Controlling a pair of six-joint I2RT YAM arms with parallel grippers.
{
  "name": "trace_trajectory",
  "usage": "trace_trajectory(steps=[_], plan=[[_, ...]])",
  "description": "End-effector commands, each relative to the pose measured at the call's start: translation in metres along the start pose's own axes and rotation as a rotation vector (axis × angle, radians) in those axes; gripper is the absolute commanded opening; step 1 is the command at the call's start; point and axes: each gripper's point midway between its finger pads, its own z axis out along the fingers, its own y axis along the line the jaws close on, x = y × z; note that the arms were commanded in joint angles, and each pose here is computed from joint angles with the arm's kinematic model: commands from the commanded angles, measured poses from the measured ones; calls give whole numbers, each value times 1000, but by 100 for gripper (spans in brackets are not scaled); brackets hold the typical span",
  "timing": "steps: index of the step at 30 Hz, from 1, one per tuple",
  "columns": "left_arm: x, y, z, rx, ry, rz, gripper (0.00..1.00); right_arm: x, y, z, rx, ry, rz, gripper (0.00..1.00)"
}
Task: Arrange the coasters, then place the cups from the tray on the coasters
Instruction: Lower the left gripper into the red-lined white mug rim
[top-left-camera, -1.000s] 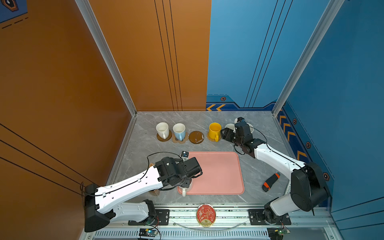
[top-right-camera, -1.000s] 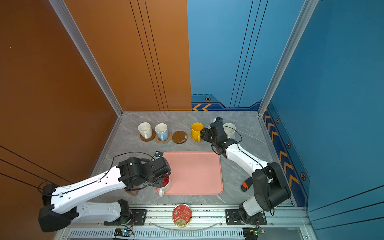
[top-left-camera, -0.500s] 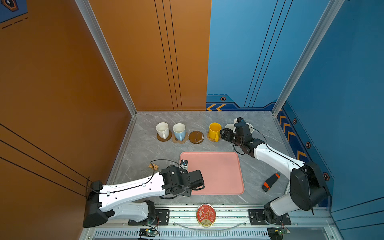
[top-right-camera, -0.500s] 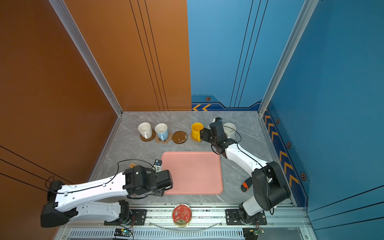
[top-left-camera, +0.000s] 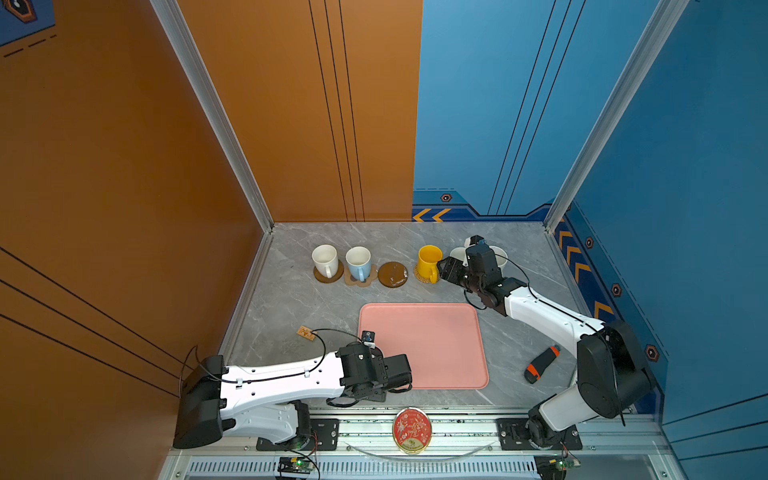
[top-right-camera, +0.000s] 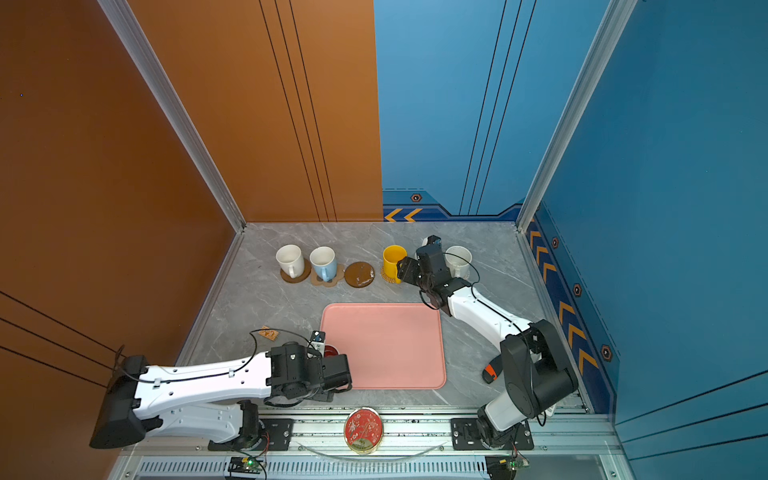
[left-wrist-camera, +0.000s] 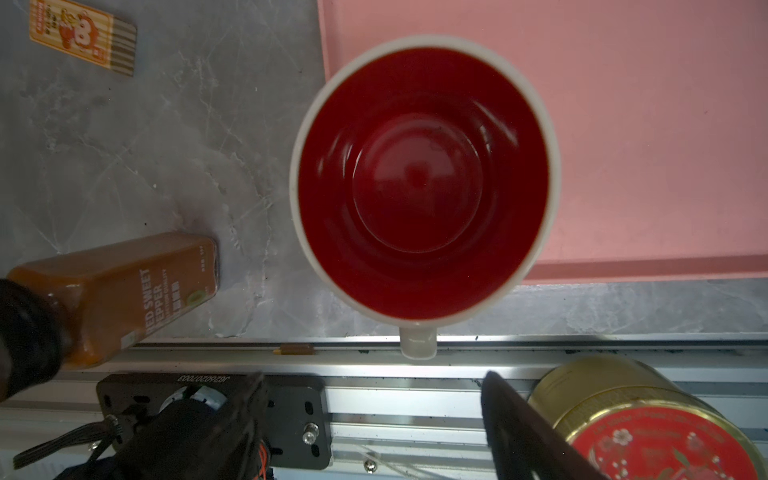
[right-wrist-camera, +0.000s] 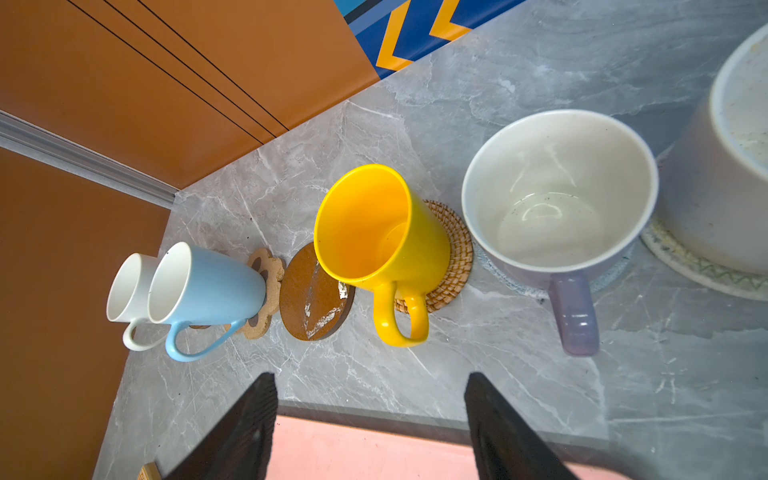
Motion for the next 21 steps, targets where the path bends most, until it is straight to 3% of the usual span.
trace_trajectory(steps=[1, 21], plan=[[2, -9, 5, 45, -8, -25, 84, -1, 8, 4, -14, 0, 5, 70], [-1, -14, 31, 34, 6, -54, 85, 4, 14, 12, -16, 25, -13, 70]])
